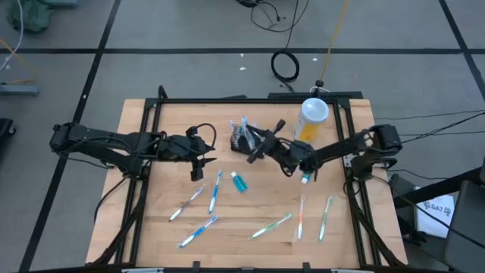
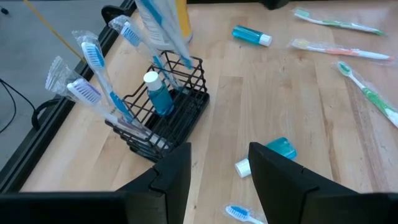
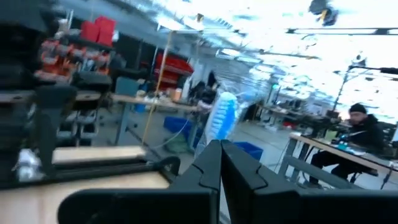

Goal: Pick & Place toothbrushing station
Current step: Put the blue toothbrush into the black wire organizer

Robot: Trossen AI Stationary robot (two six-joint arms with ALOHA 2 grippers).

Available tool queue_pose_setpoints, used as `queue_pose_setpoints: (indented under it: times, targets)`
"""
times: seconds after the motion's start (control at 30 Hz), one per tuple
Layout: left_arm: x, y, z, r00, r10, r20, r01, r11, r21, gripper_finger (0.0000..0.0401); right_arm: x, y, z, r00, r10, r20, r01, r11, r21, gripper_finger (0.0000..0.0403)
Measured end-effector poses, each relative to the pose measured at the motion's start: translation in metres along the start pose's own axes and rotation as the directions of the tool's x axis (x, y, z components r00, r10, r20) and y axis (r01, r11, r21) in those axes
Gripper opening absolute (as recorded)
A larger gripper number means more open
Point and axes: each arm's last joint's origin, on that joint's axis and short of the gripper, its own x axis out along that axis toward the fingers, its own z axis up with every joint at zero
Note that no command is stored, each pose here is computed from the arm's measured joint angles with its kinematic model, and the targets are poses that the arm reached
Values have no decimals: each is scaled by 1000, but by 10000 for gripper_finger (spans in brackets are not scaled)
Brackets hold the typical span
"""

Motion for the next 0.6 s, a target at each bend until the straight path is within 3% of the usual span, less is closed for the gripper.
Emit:
queue_pose_setpoints:
  times: [0.23,0.3,0.6]
  targets:
    - [0,0,0,1000,-1,-5,1,1000,7,168,-10,-3,-22,992,-103,73,100,994,43,0]
    - [0,0,-1,1000,-1,-5,1,1000,9,168,-16,-4,-25,988,-145,55,145,989,6,0]
    - [0,0,0,1000,0,1,0,1000,25,168,-21,-13,-38,987,-162,12,162,986,28,0]
